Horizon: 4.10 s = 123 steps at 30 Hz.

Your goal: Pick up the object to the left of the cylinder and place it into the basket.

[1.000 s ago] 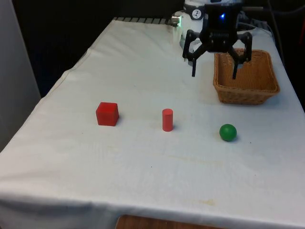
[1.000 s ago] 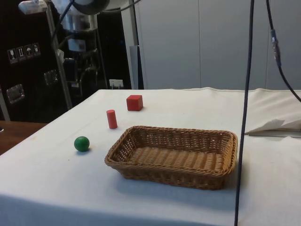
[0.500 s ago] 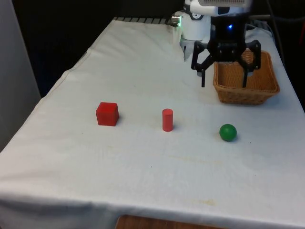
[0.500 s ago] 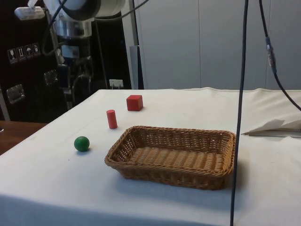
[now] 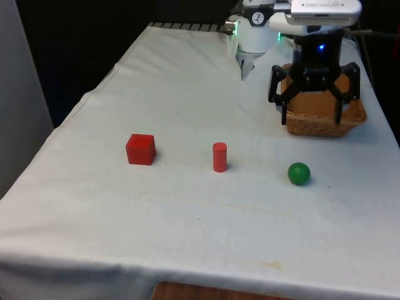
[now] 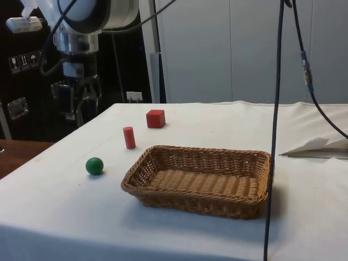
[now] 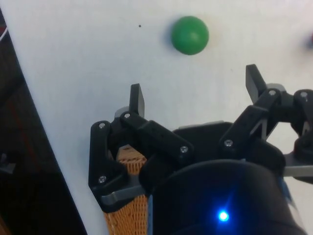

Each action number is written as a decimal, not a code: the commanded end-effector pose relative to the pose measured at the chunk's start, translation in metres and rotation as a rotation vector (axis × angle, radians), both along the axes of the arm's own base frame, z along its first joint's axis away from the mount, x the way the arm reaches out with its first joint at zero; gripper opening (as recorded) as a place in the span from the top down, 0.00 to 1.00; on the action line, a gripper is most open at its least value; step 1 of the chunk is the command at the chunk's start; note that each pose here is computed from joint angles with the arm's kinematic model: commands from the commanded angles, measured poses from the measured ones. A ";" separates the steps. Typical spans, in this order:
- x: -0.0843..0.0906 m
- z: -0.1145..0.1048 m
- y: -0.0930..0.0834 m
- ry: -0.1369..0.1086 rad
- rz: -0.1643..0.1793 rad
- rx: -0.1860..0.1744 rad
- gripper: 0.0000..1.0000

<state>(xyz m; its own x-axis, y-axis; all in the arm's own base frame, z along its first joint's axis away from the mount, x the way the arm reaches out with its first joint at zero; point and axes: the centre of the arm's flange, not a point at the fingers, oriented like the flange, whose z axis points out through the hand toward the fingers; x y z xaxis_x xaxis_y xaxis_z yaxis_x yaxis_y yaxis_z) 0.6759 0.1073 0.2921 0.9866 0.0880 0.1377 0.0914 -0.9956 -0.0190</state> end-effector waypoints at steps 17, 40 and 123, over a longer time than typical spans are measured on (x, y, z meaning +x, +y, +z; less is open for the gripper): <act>0.000 -0.014 0.029 -0.003 0.022 -0.013 0.00; 0.002 -0.050 0.035 -0.008 0.037 -0.046 0.00; 0.000 -0.121 0.006 0.019 0.022 -0.111 1.00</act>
<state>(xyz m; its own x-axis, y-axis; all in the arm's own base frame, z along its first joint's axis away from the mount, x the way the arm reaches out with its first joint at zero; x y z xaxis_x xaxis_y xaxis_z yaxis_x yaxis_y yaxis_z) 0.6762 0.1136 0.1719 0.9865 0.1233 0.1079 0.1139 -0.9895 0.0894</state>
